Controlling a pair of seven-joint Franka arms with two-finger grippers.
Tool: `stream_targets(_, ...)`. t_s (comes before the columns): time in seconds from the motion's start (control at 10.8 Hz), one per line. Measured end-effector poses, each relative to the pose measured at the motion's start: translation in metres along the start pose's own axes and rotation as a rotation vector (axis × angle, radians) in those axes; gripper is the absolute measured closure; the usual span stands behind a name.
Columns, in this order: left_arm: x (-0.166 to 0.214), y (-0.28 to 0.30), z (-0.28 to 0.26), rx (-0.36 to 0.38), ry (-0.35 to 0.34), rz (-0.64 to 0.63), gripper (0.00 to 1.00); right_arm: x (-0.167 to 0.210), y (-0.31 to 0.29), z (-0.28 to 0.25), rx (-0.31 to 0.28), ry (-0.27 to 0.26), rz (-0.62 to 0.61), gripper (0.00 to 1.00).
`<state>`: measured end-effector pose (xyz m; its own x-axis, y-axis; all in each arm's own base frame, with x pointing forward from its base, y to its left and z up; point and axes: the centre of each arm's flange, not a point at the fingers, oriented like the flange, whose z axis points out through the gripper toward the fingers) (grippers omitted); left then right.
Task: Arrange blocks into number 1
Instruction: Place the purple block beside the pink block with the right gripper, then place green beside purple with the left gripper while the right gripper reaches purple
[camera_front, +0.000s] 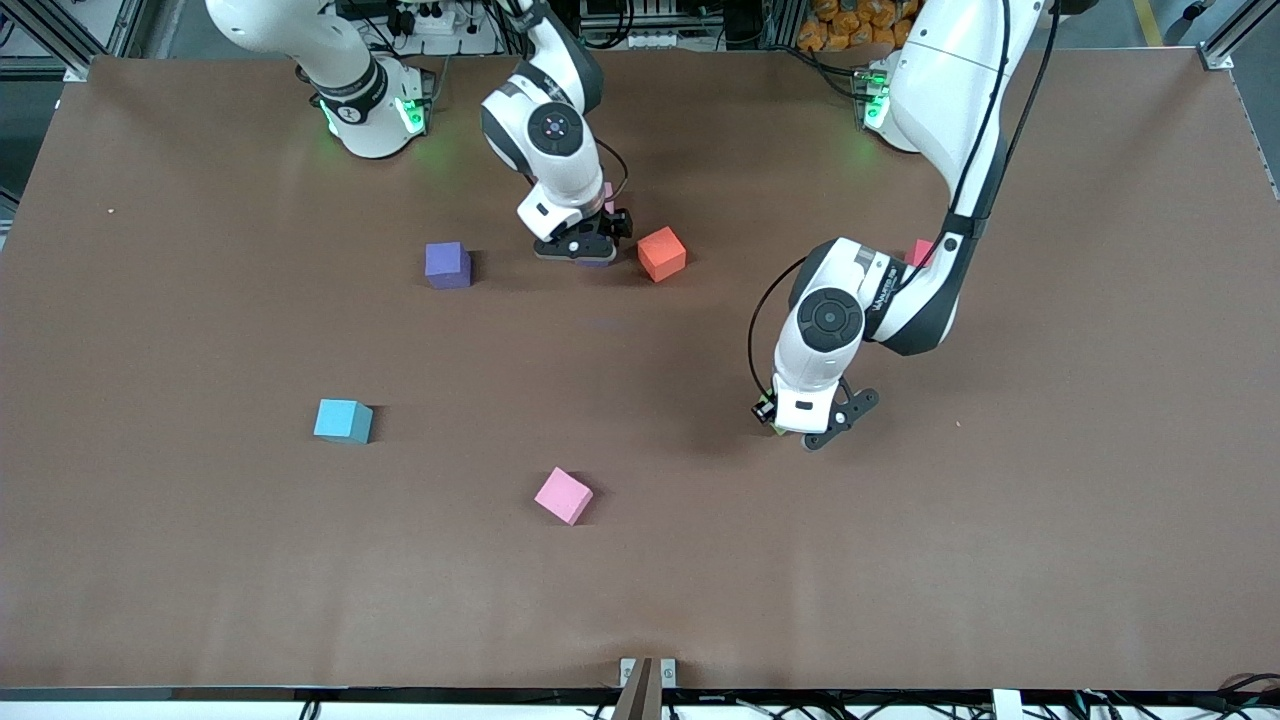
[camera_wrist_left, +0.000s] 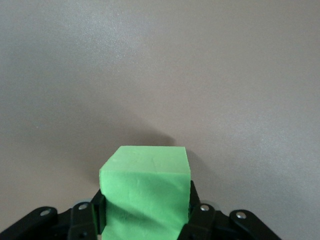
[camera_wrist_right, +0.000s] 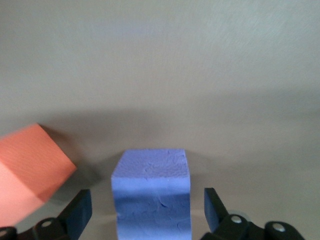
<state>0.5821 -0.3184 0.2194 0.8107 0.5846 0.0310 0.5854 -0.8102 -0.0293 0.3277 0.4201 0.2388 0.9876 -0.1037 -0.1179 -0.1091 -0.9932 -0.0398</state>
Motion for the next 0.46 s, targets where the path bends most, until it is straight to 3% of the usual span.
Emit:
stream_targets(0.28,-0.001,0.006,-0.007,-0.015,0.012,0.014,0.4,0.064,0.069,-0.089,0.0,-0.022,0.022,0.0)
stream_targets(0.46,-0.025,0.034,-0.032,-0.067,0.031,0.084,0.4,0.114,0.155,-0.113,-0.012,-0.085,-0.034,0.0)
